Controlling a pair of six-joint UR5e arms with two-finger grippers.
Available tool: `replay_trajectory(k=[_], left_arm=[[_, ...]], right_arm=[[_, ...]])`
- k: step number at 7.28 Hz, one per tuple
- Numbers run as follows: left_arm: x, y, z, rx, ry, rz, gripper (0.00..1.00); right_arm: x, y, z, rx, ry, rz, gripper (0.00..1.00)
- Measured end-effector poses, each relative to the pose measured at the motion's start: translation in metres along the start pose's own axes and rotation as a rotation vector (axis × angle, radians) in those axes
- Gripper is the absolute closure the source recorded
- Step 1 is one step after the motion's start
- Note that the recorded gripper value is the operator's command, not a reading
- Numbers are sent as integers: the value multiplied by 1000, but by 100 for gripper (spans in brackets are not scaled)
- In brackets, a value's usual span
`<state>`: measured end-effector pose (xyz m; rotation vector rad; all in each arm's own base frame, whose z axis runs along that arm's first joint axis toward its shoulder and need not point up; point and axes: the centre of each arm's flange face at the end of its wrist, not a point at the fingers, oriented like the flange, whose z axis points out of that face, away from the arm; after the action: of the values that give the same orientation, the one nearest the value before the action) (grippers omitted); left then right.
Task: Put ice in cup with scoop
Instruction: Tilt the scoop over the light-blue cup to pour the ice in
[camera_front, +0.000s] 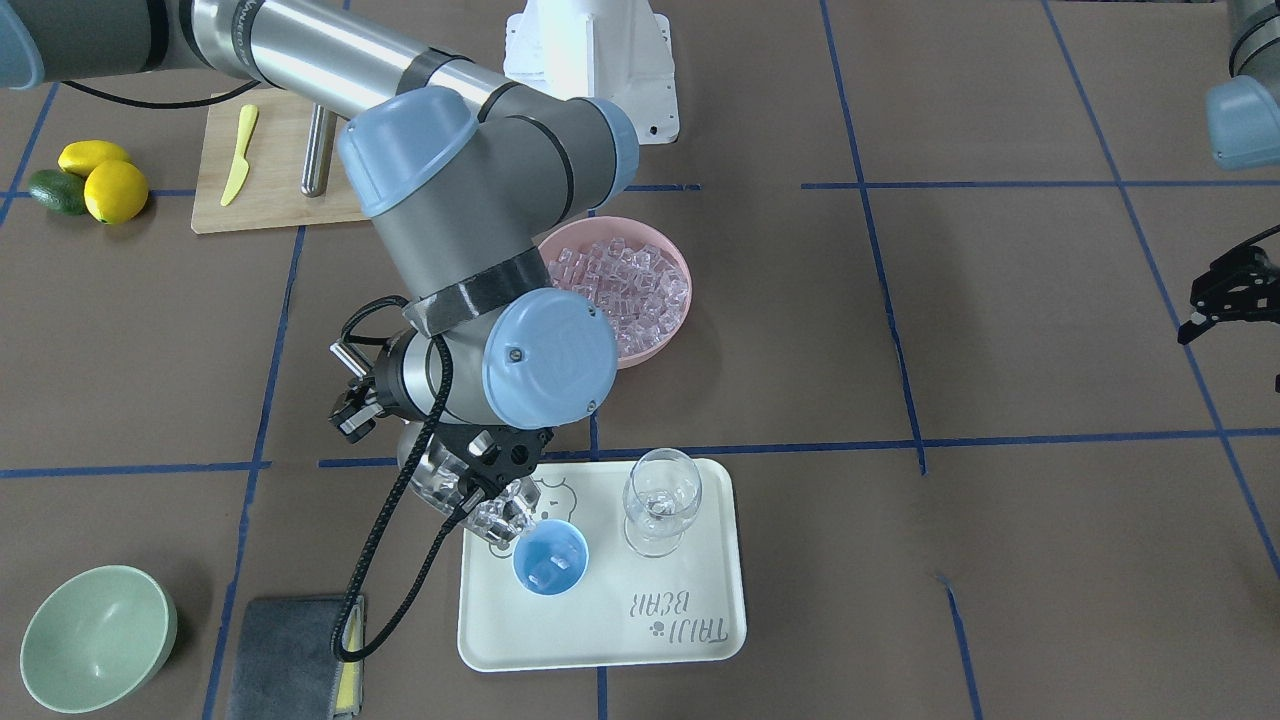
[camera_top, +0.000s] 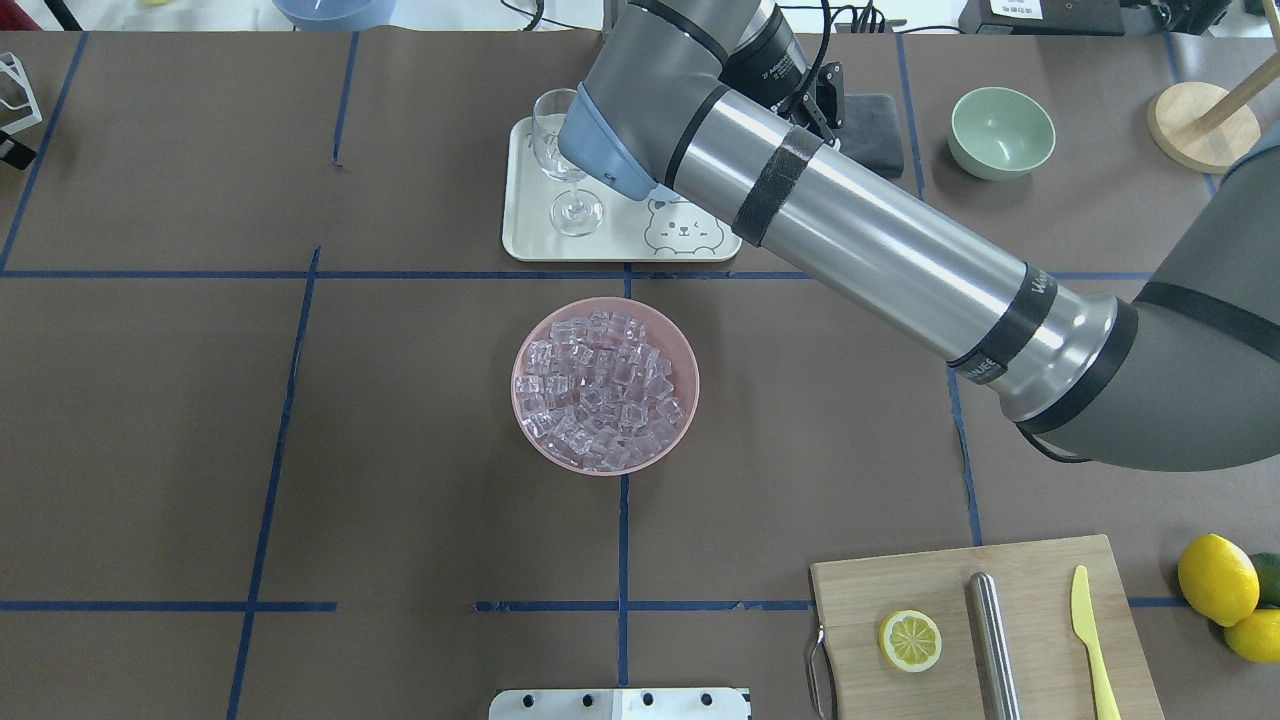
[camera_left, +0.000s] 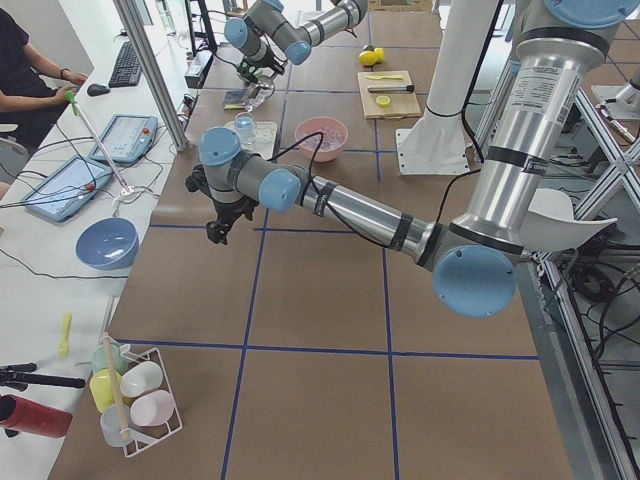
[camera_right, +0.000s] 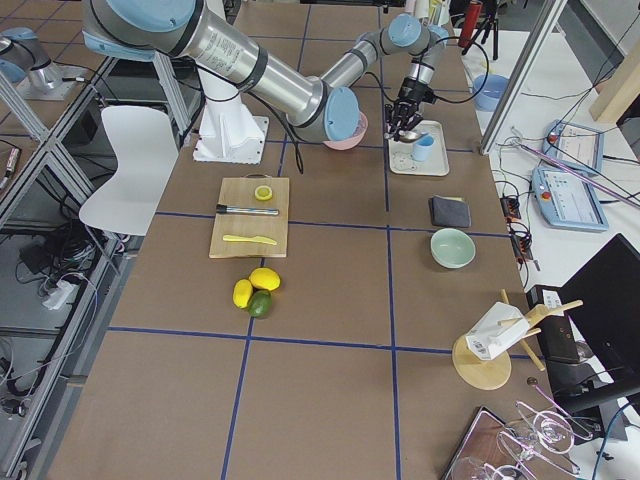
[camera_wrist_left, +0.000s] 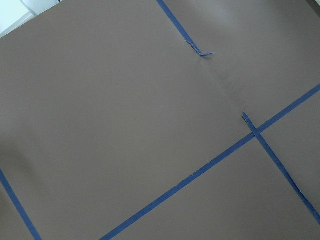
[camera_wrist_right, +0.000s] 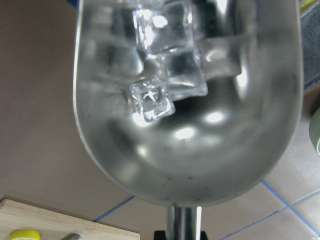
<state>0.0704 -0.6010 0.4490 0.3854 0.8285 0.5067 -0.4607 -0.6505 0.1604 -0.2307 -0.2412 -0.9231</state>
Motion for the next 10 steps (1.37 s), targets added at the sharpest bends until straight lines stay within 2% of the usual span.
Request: replay_trajectory(k=[8, 10], left_arm=[[1, 0, 1, 0, 12, -1, 0], [-1, 1, 3, -3, 14, -4, 0]], right_arm=[[5, 4, 6, -56, 50, -50, 100], [3, 9, -4, -72, 84, -81, 100]])
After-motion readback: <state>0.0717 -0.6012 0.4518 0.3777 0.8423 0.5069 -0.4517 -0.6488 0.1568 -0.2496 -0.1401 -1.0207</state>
